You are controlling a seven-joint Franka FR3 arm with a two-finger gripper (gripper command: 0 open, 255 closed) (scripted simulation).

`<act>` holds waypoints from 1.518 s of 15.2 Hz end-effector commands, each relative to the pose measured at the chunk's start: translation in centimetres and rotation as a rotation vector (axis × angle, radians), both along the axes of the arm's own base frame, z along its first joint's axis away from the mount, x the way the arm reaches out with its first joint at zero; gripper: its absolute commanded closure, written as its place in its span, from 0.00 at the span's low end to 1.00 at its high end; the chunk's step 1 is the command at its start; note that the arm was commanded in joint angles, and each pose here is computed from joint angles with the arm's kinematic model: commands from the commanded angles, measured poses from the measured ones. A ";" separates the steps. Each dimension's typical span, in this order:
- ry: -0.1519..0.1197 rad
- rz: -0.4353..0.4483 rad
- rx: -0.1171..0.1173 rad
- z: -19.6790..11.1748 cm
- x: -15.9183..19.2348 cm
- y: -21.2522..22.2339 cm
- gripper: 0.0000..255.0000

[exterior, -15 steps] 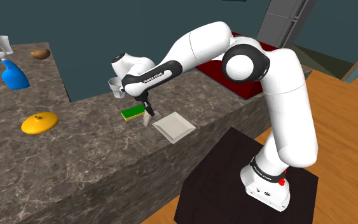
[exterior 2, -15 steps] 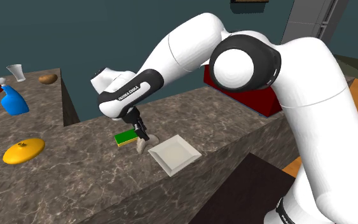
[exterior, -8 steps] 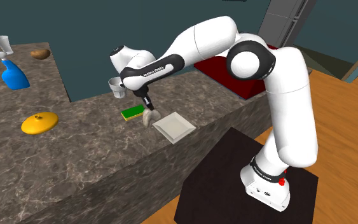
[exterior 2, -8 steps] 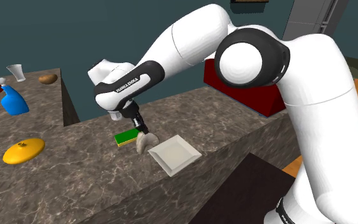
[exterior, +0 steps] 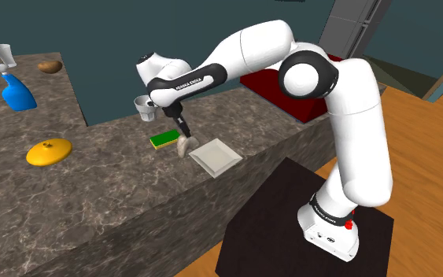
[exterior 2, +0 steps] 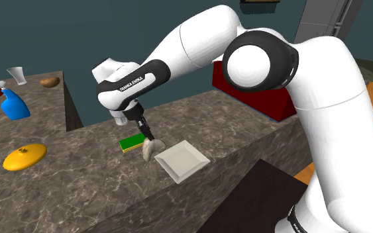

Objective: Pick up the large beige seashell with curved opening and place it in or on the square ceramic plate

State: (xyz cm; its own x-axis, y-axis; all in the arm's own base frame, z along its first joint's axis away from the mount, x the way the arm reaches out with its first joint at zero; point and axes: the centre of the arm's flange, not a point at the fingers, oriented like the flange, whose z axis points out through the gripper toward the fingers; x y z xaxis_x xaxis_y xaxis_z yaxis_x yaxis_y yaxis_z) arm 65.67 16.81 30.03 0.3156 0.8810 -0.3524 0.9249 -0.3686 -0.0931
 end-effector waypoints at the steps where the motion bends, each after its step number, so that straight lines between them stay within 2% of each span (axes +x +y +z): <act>1: 0.037 0.078 0.056 -1.0 0.6 -0.4 0.00; 8: 0.037 0.078 0.056 -4.8 -0.3 -1.4 0.00; 16: 0.037 0.078 0.056 -4.8 -0.3 -1.4 0.00; 17: 0.037 0.078 0.056 -4.8 -0.3 -1.4 1.00; 23: 0.037 0.078 0.056 -4.7 -0.3 -1.4 1.00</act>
State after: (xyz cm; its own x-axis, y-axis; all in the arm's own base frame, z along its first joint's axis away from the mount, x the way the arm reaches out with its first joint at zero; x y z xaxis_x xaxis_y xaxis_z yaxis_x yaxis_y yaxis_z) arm 65.44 15.41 25.33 0.2328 0.9214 -0.3110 0.9466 -0.2880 -0.1447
